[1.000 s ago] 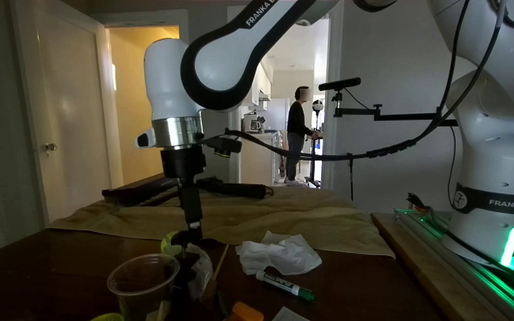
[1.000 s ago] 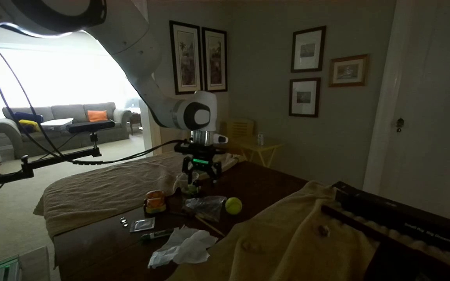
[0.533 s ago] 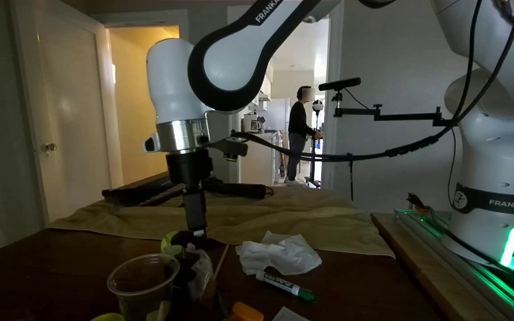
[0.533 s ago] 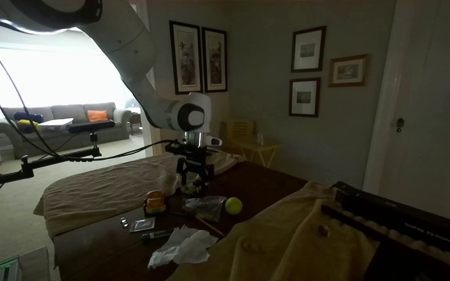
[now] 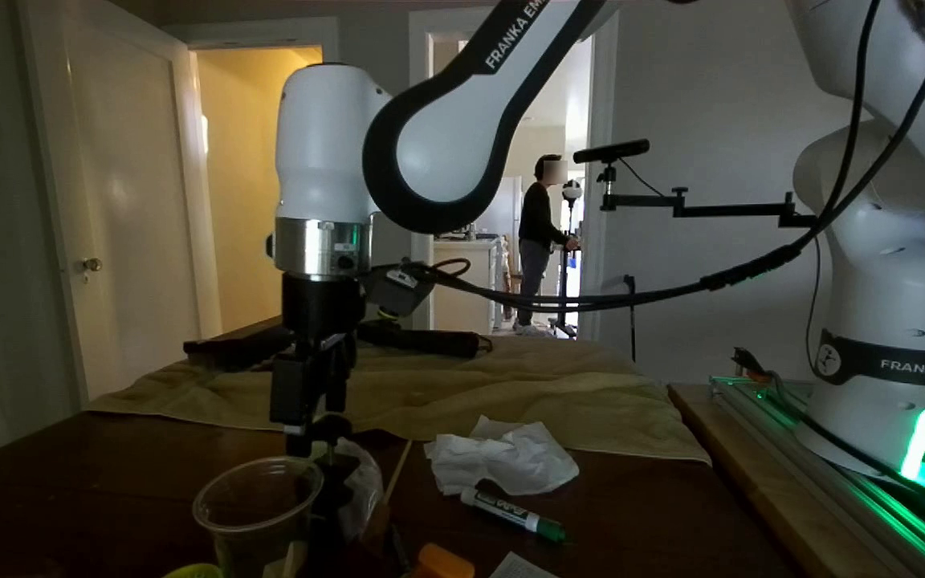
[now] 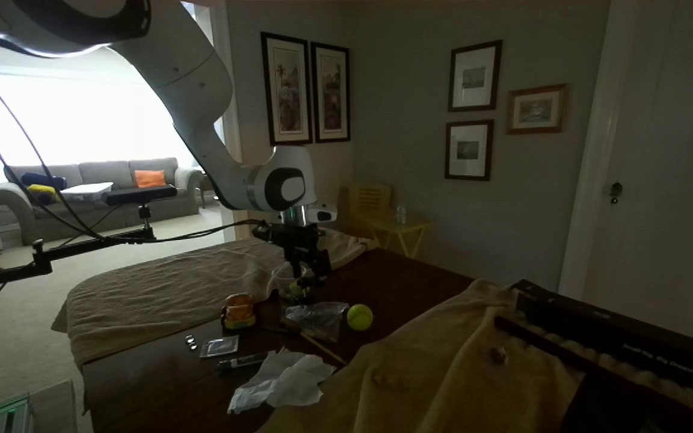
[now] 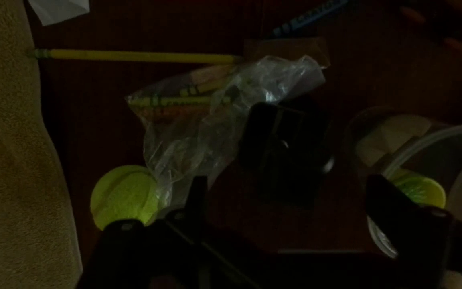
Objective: Move the black clamp forwards.
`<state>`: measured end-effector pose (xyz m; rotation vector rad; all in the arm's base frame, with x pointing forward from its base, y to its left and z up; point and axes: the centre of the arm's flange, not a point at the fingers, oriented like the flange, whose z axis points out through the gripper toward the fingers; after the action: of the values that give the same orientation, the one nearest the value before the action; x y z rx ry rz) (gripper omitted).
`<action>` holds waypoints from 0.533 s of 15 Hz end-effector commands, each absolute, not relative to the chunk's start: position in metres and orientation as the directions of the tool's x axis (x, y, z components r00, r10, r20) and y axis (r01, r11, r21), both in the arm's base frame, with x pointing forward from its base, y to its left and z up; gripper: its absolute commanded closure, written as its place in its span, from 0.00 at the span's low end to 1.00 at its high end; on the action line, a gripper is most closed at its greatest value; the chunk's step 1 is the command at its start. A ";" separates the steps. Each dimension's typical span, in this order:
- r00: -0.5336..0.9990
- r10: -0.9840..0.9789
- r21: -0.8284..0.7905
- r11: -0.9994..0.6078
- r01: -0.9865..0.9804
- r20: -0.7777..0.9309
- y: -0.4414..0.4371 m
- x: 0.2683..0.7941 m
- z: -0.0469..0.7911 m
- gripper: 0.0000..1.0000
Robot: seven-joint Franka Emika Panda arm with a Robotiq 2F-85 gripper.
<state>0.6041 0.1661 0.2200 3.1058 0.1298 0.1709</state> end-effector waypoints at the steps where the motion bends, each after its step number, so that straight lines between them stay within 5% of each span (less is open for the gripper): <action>1: 0.992 -0.001 0.081 -0.997 -0.011 0.129 0.167 0.594 0.221 0.00; 8: 0.994 -0.065 0.081 -0.994 -0.073 0.090 0.167 0.591 0.221 0.00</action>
<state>0.5998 0.1649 0.2152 3.0726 -0.0625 0.1643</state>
